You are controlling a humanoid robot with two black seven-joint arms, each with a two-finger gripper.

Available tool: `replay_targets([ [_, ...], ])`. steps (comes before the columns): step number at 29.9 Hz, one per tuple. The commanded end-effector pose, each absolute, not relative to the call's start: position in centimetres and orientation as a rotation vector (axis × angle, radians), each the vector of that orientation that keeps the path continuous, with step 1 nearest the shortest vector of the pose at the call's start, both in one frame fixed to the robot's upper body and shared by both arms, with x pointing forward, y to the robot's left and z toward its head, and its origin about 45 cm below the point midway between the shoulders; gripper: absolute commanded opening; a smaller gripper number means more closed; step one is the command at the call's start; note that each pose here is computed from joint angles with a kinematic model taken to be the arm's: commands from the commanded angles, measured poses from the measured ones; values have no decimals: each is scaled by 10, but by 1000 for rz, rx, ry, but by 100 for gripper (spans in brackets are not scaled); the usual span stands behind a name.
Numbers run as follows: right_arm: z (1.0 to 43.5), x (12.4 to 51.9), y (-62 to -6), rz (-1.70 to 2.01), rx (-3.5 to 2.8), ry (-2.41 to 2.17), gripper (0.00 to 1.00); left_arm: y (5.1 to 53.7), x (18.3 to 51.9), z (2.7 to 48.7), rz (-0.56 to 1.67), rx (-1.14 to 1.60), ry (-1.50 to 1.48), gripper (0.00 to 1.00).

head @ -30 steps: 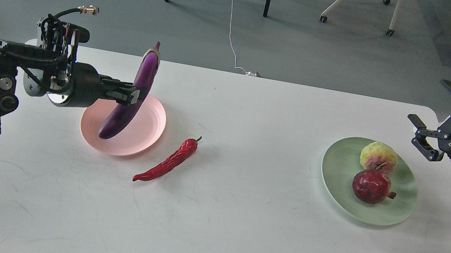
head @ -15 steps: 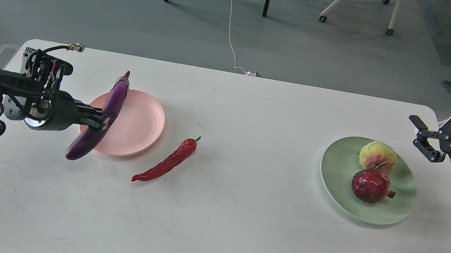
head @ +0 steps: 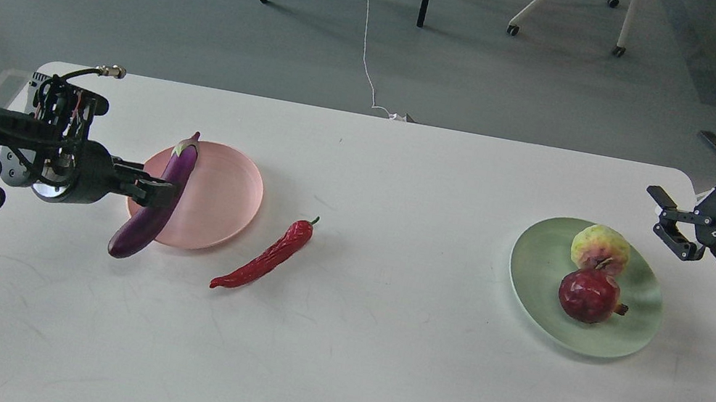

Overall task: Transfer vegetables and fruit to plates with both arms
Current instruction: 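Lift the eggplant and lower it onto the pink plate, then move the left gripper to the red chili pepper and grasp it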

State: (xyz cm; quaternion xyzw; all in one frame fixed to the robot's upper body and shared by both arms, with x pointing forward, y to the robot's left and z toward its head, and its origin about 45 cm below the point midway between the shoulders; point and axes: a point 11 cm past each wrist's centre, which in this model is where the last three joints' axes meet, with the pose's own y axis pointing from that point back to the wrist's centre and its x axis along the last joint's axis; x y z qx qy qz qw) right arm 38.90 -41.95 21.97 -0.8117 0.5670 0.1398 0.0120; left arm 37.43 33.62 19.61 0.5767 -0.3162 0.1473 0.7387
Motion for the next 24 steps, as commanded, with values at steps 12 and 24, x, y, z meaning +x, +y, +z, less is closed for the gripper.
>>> replay_targets([
  [12,217,390,-413,445,-2533,1751,98,203,351,245,140,910,-926,99],
  [24,218,388,-420,441,-2527,1769,98,183,353,197,-29,1033,-1076,99],
])
